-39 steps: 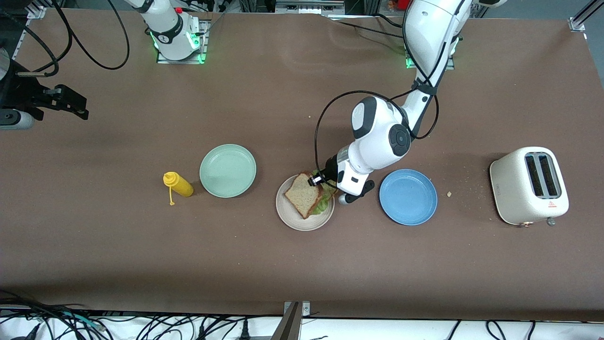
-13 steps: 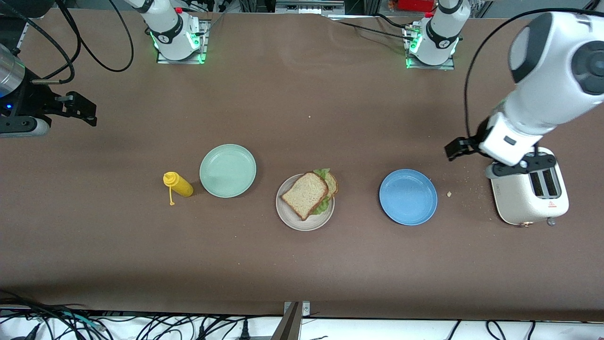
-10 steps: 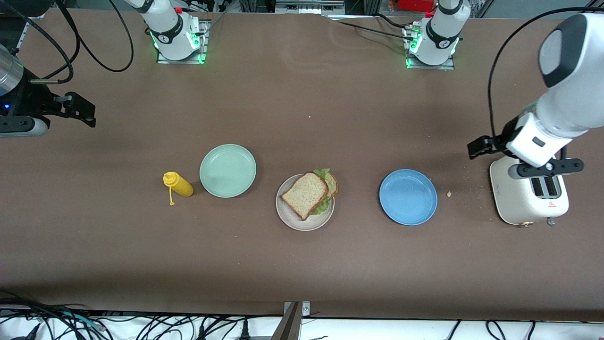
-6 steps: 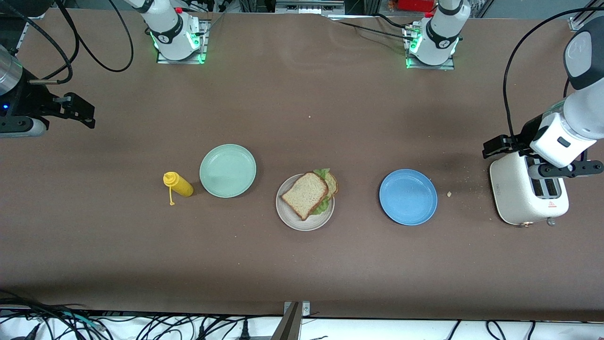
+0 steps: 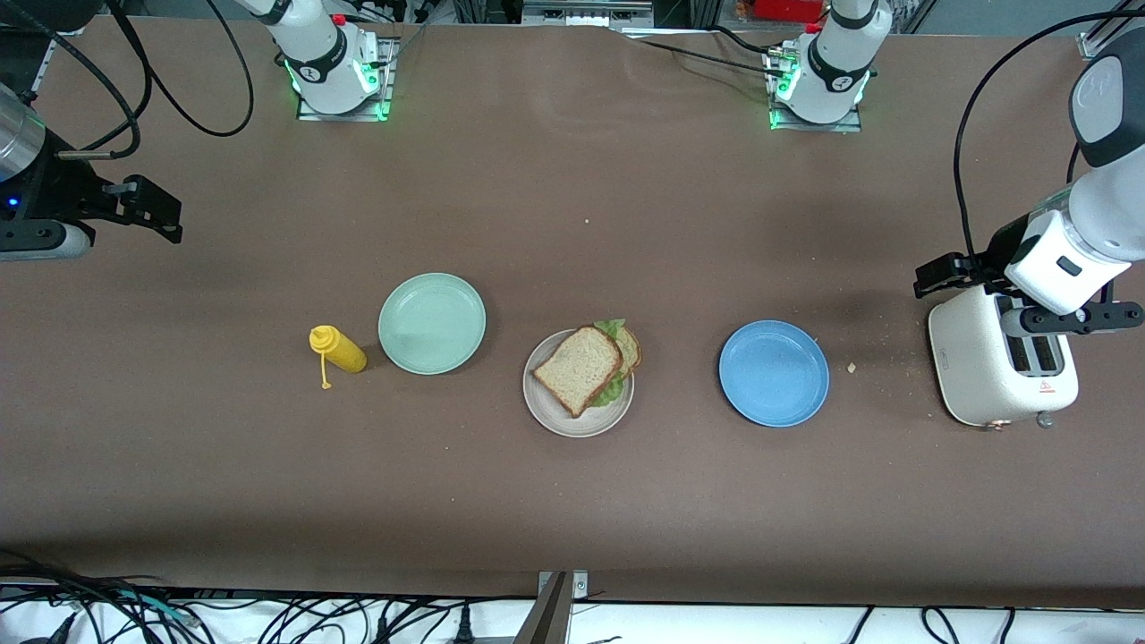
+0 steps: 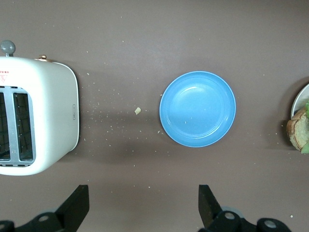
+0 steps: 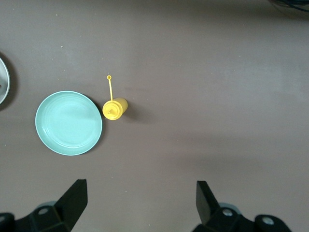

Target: Make sandwich in beige plate with both arms

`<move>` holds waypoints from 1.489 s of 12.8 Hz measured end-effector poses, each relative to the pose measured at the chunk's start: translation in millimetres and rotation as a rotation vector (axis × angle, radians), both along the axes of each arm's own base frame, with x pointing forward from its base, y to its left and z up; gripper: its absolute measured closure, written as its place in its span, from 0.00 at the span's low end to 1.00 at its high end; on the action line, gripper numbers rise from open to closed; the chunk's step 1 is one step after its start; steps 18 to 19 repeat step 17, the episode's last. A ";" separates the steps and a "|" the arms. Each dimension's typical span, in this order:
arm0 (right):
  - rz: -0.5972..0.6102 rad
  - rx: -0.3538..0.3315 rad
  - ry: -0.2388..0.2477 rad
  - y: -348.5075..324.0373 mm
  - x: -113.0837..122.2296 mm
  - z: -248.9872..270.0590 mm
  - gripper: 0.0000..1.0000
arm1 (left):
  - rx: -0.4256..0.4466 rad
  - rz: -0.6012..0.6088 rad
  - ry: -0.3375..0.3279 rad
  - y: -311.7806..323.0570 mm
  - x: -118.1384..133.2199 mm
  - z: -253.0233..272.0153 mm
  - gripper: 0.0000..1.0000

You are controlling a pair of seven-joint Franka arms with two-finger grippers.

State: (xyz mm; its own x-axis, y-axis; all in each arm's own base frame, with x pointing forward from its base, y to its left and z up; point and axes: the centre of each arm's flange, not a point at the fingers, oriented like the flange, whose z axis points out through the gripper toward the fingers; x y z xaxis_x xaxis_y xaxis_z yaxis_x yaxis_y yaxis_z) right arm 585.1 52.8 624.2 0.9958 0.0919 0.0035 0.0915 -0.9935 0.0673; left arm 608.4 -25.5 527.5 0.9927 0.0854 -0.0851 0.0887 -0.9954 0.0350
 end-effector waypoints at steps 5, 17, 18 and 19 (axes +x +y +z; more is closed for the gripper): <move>0.003 0.000 0.000 1.6 -0.1 -0.1 0.00 | 0.000 0.001 -0.008 0.5 0.5 3.5 0.00; 0.016 0.001 0.001 9.1 -0.8 -0.3 0.00 | -0.005 -0.051 -0.004 10.9 1.6 -0.7 0.02; 0.016 0.001 0.001 9.1 -0.8 -0.3 0.00 | -0.005 -0.051 -0.004 10.9 1.6 -0.7 0.02; 0.016 0.001 0.001 9.1 -0.8 -0.3 0.00 | -0.005 -0.051 -0.004 10.9 1.6 -0.7 0.02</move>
